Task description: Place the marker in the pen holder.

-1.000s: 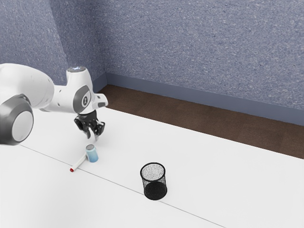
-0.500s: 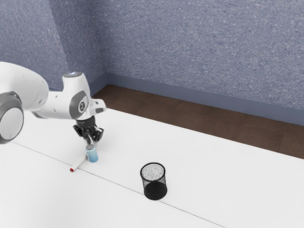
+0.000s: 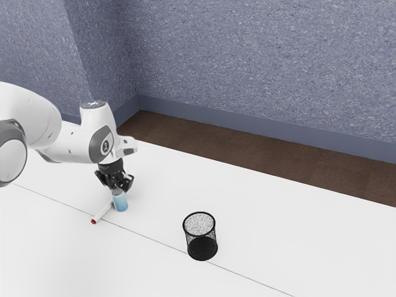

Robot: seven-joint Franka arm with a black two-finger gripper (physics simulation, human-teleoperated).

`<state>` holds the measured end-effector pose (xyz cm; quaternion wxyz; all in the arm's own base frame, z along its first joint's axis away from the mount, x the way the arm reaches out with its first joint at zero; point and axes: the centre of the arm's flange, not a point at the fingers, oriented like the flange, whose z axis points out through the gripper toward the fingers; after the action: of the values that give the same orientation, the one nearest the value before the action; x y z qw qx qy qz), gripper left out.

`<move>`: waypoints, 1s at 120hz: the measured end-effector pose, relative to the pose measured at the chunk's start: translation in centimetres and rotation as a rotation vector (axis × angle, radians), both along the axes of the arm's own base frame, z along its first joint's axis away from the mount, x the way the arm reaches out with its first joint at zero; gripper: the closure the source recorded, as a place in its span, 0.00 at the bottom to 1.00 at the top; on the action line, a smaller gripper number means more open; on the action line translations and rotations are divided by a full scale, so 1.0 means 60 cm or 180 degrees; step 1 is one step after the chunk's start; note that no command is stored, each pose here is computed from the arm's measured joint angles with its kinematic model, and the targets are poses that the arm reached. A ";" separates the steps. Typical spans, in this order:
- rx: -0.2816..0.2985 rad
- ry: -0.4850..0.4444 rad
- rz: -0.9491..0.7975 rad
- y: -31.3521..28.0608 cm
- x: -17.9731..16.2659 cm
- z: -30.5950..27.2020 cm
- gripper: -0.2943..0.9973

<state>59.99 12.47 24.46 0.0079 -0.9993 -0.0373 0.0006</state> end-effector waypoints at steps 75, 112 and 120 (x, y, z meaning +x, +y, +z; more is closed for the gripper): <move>-0.0001 -0.0441 0.0033 -0.008 0.009 0.151 0.84; -0.0216 -0.0932 -0.0399 -0.176 0.018 0.312 0.83; -0.0292 -0.0999 -0.0585 -0.251 0.015 0.332 0.83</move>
<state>60.90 -2.56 44.40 -0.0435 -0.9856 0.0534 -0.1542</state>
